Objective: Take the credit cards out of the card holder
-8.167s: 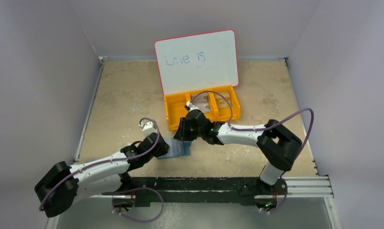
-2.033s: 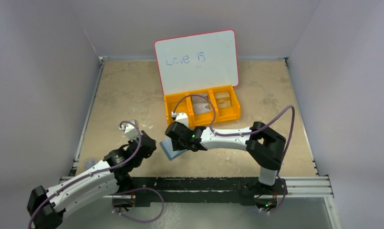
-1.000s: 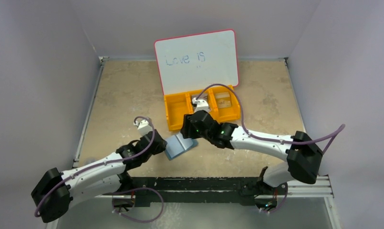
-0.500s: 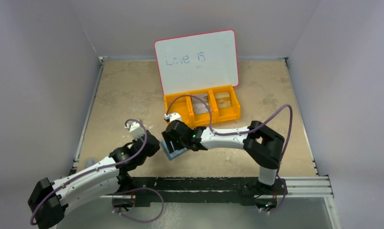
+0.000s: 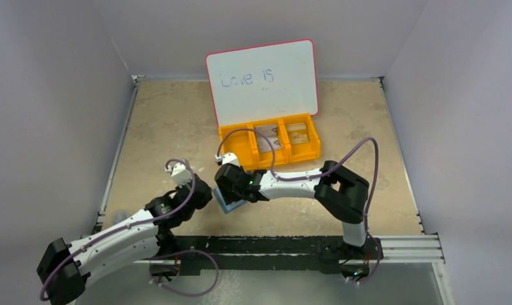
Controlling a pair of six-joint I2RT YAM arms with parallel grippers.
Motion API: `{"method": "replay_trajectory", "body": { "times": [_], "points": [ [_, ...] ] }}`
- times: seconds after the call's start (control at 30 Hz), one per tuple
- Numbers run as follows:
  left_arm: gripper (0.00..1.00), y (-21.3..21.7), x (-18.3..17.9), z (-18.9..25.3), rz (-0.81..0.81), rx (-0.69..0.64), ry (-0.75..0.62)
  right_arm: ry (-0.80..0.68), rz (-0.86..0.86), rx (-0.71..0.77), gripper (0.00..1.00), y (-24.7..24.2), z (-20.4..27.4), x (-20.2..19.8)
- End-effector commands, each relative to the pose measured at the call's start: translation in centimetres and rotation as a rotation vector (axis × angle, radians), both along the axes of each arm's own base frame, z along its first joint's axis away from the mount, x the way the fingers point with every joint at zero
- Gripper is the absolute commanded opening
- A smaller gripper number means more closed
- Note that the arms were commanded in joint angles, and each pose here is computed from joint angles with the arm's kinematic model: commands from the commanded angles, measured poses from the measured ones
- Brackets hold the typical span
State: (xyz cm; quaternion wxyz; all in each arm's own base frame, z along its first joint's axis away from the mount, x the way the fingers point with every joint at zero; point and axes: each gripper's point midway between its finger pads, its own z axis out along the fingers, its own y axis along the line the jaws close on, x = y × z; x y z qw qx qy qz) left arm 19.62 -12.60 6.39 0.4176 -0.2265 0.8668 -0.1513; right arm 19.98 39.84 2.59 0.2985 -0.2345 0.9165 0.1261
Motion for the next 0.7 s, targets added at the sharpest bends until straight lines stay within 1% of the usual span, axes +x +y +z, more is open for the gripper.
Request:
{"method": "replay_trajectory", "body": {
  "times": [0.0,0.17,0.23,0.37,0.43,0.47,0.6,0.67],
  "points": [
    [0.2,-0.1,0.4,0.5,0.019,-0.022,-0.025,0.037,0.016,0.072,0.57,0.6,1.4,-1.1],
    [0.2,-0.5,0.4,0.6,0.006,-0.033,-0.027,0.041,0.019,0.118,0.58,0.9,2.2,-1.3],
    [0.2,-0.6,0.4,0.5,-0.003,-0.035,-0.025,0.04,0.019,0.129,0.57,0.9,2.5,-1.4],
    [0.2,-1.4,0.6,0.5,-0.031,-0.05,-0.027,0.057,0.019,0.15,0.6,1.3,2.9,-1.5],
    [0.2,-1.8,0.6,0.4,-0.044,-0.055,-0.021,0.066,0.023,0.172,0.63,1.5,3.2,-1.7],
    [0.2,-1.8,0.5,0.3,-0.047,-0.054,-0.018,0.07,0.022,0.183,0.63,1.6,3.3,-1.8],
    [0.2,-2.0,0.5,0.2,-0.053,-0.053,-0.015,0.078,-0.004,0.198,0.55,1.3,3.2,-1.5],
    [0.2,-2.0,0.5,0.3,-0.054,-0.055,-0.017,0.077,-0.011,0.191,0.54,1.1,3.1,-1.3]
  ]
}}
